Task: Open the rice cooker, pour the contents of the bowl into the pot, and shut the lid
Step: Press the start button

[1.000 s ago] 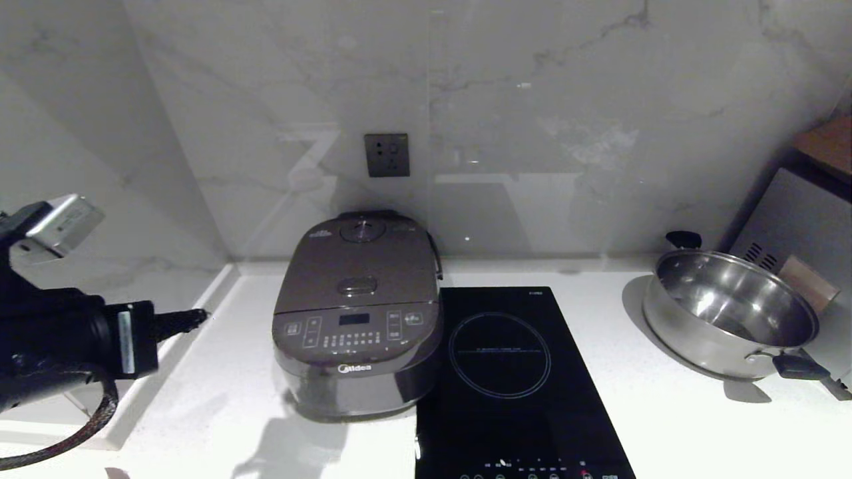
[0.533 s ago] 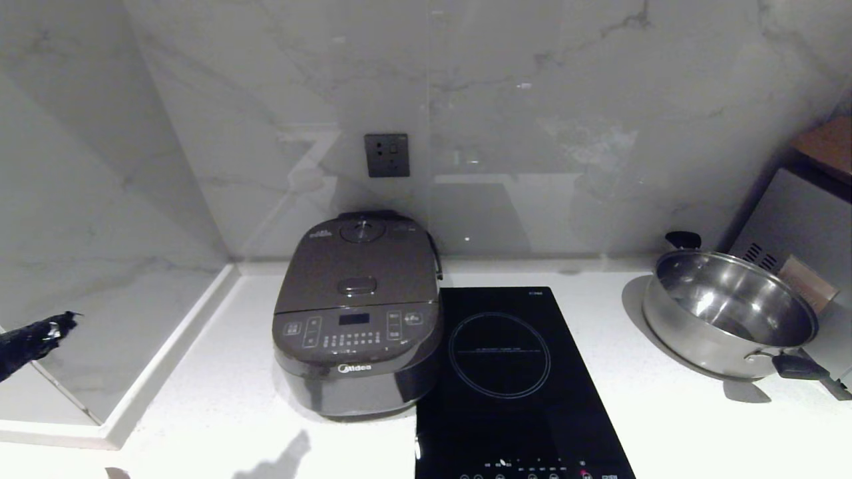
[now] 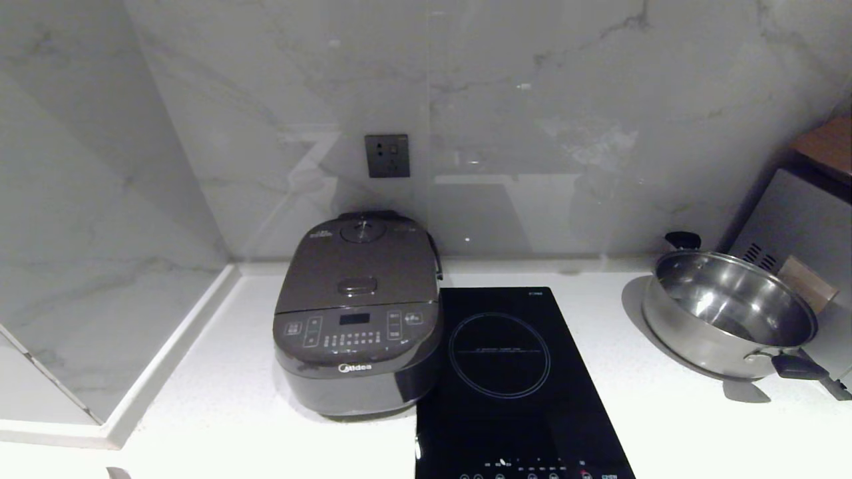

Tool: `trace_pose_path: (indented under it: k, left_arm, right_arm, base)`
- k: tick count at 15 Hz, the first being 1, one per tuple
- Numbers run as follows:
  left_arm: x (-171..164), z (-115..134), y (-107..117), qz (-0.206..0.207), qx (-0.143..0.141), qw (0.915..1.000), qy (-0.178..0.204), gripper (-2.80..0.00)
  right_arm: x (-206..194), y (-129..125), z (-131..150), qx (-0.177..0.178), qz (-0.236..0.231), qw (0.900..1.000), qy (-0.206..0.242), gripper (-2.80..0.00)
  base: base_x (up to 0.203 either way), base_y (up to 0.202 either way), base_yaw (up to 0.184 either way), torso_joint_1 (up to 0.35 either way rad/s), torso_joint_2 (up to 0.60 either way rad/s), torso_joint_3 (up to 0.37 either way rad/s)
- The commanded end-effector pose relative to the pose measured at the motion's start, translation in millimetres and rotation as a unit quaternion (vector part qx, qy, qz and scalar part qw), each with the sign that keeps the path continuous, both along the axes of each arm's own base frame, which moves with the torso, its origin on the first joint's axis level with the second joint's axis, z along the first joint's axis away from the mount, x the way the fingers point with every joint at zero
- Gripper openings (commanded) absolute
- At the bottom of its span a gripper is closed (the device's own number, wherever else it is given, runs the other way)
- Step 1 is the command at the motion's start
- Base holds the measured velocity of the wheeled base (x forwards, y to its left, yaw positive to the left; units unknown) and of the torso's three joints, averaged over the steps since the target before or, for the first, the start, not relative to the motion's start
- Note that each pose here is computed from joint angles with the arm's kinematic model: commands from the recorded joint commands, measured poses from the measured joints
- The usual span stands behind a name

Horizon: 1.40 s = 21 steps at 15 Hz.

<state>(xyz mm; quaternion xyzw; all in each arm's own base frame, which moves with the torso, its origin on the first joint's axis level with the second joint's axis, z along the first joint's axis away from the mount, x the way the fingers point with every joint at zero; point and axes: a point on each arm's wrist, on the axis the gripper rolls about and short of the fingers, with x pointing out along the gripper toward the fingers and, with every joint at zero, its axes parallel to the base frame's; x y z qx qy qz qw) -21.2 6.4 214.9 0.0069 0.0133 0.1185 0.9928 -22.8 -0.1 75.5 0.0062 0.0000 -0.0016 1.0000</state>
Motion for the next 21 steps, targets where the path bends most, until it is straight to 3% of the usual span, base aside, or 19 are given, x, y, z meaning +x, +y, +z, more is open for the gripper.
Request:
trace_pose_path:
  k: [1, 4, 7, 10, 12, 13, 21]
  left_arm:
    - [-11.0, -22.6, -0.9, 0.019, 0.028, 0.9994, -0.008, -2.8]
    - [-22.8, -59.7, -2.1, -0.003, 0.079, 0.995, -0.061, -2.8]
    - [-19.8, -94.1, -3.3, -0.038, 0.09, 0.9934, -0.059, -2.8]
    - [-5.8, -129.9, -4.7, -0.078, 0.079, 0.9938, -0.003, -2.8]
    - [-4.3, -133.5, -6.5, -0.119, 0.034, 0.9923, -0.008, -2.8]
    - [-4.0, -134.7, -6.6, -0.12, 0.029, 0.9923, -0.007, -2.8]
    - [-1.9, -140.3, -7.5, -0.14, 0.025, 0.9899, -0.003, -2.8]
  right_arm:
    - [0.0, 0.0, 0.0, 0.0, 0.0, 1.0, 0.0, -2.8]
    - [0.0, 0.0, 0.0, 0.0, 0.0, 1.0, 0.0, -2.8]
    - [0.0, 0.0, 0.0, 0.001, 0.0, 1.0, 0.0, -2.8]
    - [0.0, 0.0, 0.0, 0.001, 0.0, 1.0, 0.0, -2.8]
    - [0.0, 0.0, 0.0, 0.001, 0.0, 1.0, 0.0, -2.8]
    - [0.0, 0.0, 0.0, 0.001, 0.0, 1.0, 0.0, -2.8]
    - [-1.5, 0.2, 5.0, -0.009, 0.004, 1.0, -0.009, -2.8]
  base:
    - [0.0, 0.0, 0.0, 0.0, 0.0, 0.0]
    - [0.0, 0.0, 0.0, 0.0, 0.0, 0.0]
    - [0.0, 0.0, 0.0, 0.0, 0.0, 0.0]
    - [0.0, 0.0, 0.0, 0.0, 0.0, 0.0]
    - [0.0, 0.0, 0.0, 0.0, 0.0, 0.0]
    - [0.0, 0.0, 0.0, 0.0, 0.0, 0.0]
    - [0.0, 0.0, 0.0, 0.0, 0.0, 0.0]
